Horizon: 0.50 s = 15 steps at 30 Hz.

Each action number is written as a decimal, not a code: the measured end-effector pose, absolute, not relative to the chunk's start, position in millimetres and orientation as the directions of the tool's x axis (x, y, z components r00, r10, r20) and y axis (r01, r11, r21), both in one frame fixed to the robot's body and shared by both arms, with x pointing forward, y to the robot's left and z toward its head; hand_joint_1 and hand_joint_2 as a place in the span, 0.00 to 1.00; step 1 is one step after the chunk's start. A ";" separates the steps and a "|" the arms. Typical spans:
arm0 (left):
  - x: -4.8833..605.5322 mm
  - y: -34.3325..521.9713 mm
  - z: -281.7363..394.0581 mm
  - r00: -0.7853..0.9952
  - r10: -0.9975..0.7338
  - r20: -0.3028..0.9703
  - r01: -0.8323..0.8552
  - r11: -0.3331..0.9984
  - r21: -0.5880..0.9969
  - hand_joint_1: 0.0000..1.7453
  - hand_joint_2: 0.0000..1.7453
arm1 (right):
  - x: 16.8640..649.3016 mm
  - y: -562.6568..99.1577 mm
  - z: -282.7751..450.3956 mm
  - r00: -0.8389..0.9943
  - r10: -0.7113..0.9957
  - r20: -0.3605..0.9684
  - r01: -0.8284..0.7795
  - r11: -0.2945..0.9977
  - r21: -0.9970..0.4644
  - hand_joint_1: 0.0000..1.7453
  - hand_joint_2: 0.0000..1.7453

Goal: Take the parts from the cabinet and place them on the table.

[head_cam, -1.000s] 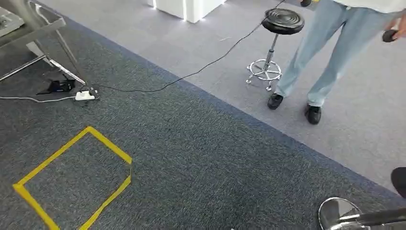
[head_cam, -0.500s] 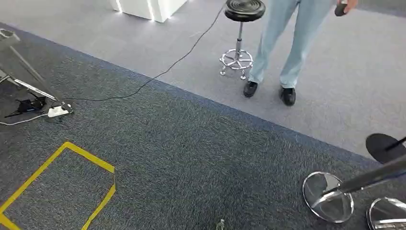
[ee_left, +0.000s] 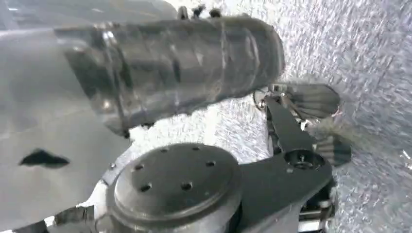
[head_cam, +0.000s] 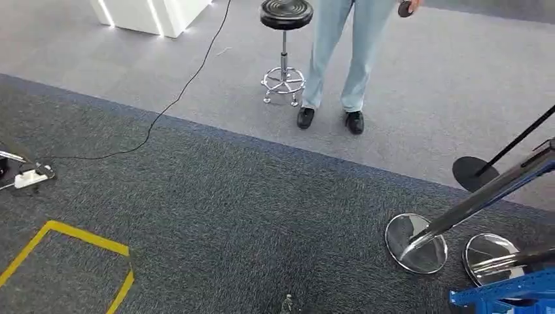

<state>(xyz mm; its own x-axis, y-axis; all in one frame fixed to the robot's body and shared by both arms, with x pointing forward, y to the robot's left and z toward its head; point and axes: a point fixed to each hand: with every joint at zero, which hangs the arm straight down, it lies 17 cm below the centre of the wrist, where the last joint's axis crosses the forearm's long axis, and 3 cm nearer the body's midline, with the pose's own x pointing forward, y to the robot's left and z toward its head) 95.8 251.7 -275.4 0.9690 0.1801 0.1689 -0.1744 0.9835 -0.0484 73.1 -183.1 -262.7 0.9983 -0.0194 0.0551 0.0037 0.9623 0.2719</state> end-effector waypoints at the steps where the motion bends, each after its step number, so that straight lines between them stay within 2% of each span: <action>1: 94.7 251.9 -275.6 0.969 0.180 0.168 -0.175 0.984 -0.047 0.00 0.00 | 73.9 -182.3 -262.4 0.998 -0.019 0.056 0.003 0.962 0.273 0.00 0.00; 15: 92.5 249.0 -275.9 0.975 0.170 0.145 -0.165 0.985 -0.046 0.00 0.00 | 76.5 -179.8 -262.1 0.997 -0.020 0.073 -0.001 0.962 0.274 0.00 0.00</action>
<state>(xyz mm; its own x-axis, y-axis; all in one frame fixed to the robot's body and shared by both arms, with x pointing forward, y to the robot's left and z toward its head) 92.5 249.0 -275.9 0.9748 0.1696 0.1451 -0.1645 0.9853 -0.0464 76.5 -179.8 -262.1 0.9972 -0.0199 0.0725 -0.0007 0.9618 0.2736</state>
